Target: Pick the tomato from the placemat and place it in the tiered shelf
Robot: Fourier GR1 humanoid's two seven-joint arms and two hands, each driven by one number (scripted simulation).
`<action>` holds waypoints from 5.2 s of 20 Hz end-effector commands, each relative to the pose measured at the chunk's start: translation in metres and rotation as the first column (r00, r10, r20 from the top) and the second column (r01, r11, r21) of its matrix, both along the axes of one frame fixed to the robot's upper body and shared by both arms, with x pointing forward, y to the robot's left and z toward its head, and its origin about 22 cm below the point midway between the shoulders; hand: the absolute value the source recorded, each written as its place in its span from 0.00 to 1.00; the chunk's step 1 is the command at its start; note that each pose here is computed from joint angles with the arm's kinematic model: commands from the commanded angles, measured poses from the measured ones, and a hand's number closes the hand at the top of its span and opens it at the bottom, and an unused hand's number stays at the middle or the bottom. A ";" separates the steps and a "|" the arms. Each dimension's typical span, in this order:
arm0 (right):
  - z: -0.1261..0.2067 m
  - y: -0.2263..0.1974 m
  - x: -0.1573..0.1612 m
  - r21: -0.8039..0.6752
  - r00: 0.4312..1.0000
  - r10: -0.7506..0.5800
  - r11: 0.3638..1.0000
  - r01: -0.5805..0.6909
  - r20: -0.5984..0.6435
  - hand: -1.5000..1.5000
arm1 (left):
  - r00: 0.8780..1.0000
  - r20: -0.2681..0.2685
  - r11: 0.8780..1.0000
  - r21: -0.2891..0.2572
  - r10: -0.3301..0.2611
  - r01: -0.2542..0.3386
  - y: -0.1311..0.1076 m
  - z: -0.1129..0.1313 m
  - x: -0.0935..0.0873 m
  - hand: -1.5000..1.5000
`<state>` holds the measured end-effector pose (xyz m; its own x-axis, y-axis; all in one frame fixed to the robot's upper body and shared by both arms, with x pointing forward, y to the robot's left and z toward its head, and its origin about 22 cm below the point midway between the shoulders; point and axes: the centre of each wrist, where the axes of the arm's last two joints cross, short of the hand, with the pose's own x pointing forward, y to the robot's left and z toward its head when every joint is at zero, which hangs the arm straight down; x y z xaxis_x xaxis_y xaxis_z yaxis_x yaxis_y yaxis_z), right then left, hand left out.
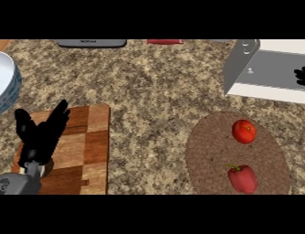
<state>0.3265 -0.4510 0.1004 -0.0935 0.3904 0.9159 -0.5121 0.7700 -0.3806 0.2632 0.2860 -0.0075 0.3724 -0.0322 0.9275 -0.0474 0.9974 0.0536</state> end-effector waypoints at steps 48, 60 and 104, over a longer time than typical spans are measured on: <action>-0.100 0.125 0.000 -0.334 1.000 -0.010 0.943 0.004 -0.016 0.00 | 0.996 -0.072 0.999 -0.023 0.047 -0.048 0.004 -0.030 -0.004 0.50; -0.126 0.181 -0.009 -0.453 0.951 0.309 0.850 -0.267 0.021 1.00 | 0.997 -0.070 1.000 -0.016 0.024 -0.025 -0.014 -0.025 -0.015 0.50; 0.262 0.142 -0.081 -0.193 0.623 -0.585 0.630 0.753 0.519 1.00 | 0.997 -0.061 0.999 -0.006 0.037 -0.037 0.006 -0.017 -0.013 0.50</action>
